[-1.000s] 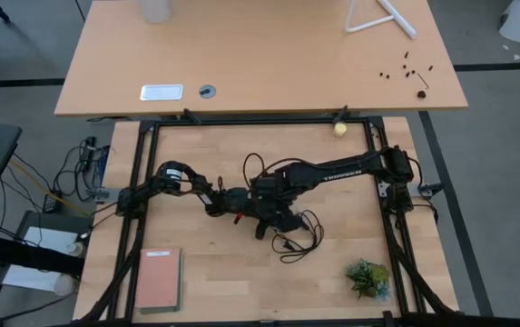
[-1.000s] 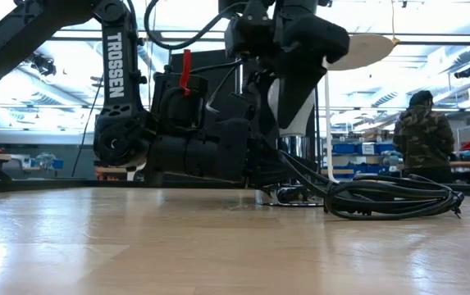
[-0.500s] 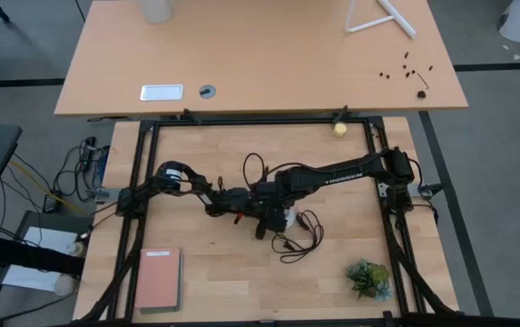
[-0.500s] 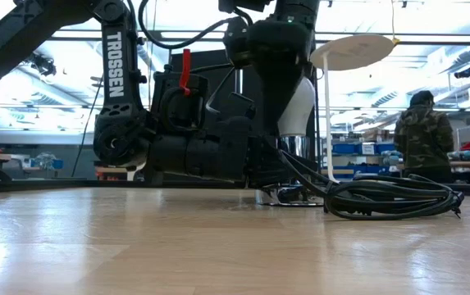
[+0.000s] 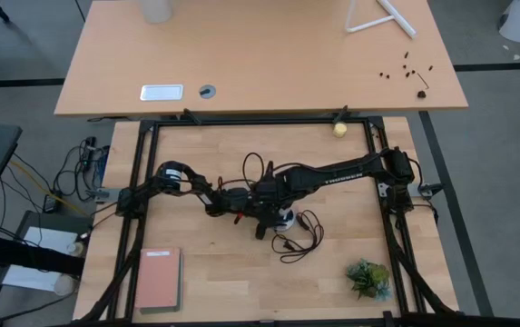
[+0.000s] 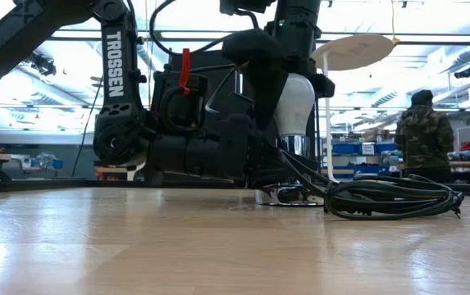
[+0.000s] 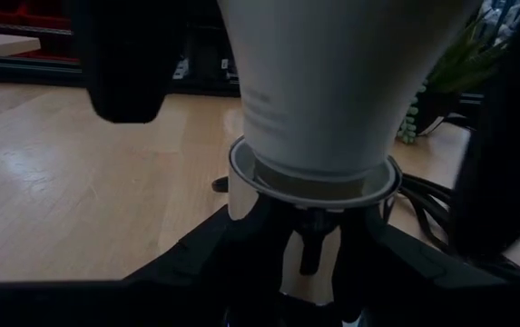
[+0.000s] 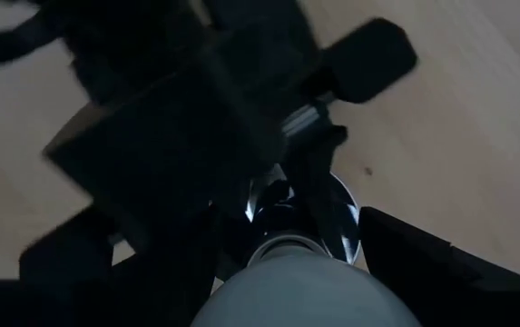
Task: Screw lightbulb
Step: Insert the white lightbulb into the silver lamp
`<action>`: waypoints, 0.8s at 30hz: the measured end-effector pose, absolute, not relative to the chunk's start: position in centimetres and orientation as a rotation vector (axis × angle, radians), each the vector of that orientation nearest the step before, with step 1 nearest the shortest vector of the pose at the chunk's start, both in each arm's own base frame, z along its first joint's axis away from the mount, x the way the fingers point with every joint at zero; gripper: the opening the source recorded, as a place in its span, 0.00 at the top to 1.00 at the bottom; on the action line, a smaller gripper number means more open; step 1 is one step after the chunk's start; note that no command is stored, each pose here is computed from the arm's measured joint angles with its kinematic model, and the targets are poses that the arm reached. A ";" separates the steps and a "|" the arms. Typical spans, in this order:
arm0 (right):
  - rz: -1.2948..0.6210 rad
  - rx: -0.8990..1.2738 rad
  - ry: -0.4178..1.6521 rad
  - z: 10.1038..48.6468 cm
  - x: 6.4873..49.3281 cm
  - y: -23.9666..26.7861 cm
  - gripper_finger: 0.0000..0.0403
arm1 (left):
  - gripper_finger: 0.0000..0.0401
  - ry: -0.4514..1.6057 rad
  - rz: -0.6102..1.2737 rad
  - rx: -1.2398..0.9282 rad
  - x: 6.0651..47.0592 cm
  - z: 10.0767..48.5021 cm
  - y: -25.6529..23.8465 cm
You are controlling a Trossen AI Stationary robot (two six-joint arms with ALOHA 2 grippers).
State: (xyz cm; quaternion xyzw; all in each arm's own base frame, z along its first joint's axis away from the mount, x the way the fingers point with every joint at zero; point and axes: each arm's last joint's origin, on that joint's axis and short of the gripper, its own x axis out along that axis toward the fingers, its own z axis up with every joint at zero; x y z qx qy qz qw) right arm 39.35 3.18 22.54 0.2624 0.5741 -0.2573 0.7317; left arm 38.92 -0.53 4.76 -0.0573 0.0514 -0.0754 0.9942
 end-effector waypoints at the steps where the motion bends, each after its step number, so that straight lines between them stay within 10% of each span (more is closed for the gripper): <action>1: -0.591 0.606 1.259 22.5 39.3 3.1 0.34 | 0.53 0.102 -0.151 -0.117 38.9 4.8 -0.5; 24: -0.810 0.947 1.194 22.5 39.3 2.7 0.31 | 0.53 0.086 -0.159 -0.114 38.9 4.9 -0.5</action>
